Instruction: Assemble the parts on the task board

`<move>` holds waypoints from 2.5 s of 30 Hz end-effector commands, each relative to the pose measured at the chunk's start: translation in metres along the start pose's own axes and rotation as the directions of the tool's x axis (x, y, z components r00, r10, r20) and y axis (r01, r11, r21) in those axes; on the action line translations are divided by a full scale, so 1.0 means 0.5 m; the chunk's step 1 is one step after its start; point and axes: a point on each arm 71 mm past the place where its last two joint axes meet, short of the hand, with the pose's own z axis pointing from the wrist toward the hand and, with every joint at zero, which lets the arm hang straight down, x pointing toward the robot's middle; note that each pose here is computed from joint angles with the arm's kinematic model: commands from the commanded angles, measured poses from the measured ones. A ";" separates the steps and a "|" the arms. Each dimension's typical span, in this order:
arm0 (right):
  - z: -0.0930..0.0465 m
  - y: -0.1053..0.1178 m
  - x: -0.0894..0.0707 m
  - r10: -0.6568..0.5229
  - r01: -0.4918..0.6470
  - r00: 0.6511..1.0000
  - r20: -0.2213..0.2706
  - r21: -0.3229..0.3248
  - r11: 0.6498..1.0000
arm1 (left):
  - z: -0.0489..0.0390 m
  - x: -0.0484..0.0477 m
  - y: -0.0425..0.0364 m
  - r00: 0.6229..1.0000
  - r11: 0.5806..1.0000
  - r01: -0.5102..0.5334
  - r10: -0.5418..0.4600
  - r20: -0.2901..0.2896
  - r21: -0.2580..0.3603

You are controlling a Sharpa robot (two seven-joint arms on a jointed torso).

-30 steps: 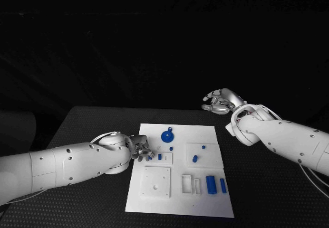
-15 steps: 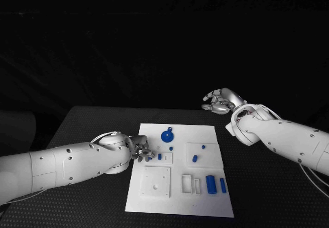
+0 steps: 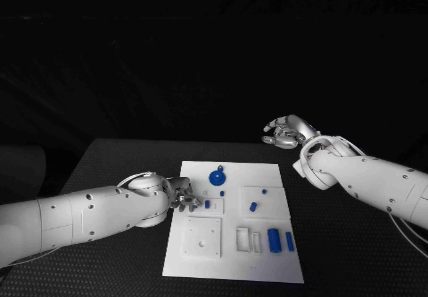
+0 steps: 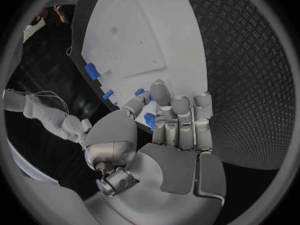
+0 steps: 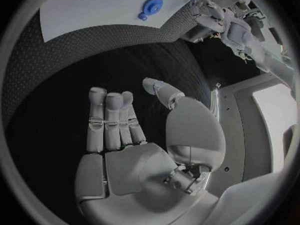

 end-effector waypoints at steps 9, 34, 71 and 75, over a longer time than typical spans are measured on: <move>0.000 0.001 0.001 0.000 0.000 1.000 -0.007 -0.006 1.000 | 0.002 0.014 0.011 0.999 1.000 -0.017 0.017 -0.028 -0.026; -0.001 -0.001 0.001 -0.001 0.001 1.000 -0.005 -0.005 1.000 | -0.008 -0.035 0.030 0.993 0.998 0.049 -0.046 0.108 -0.030; 0.003 0.004 0.006 0.004 -0.004 1.000 -0.012 -0.009 1.000 | 0.028 -0.096 -0.157 0.911 0.845 -0.309 0.131 0.391 0.436; 0.003 0.005 0.008 0.005 -0.005 1.000 -0.013 -0.010 1.000 | 0.037 -0.085 -0.167 0.906 0.832 -0.350 0.185 0.380 0.430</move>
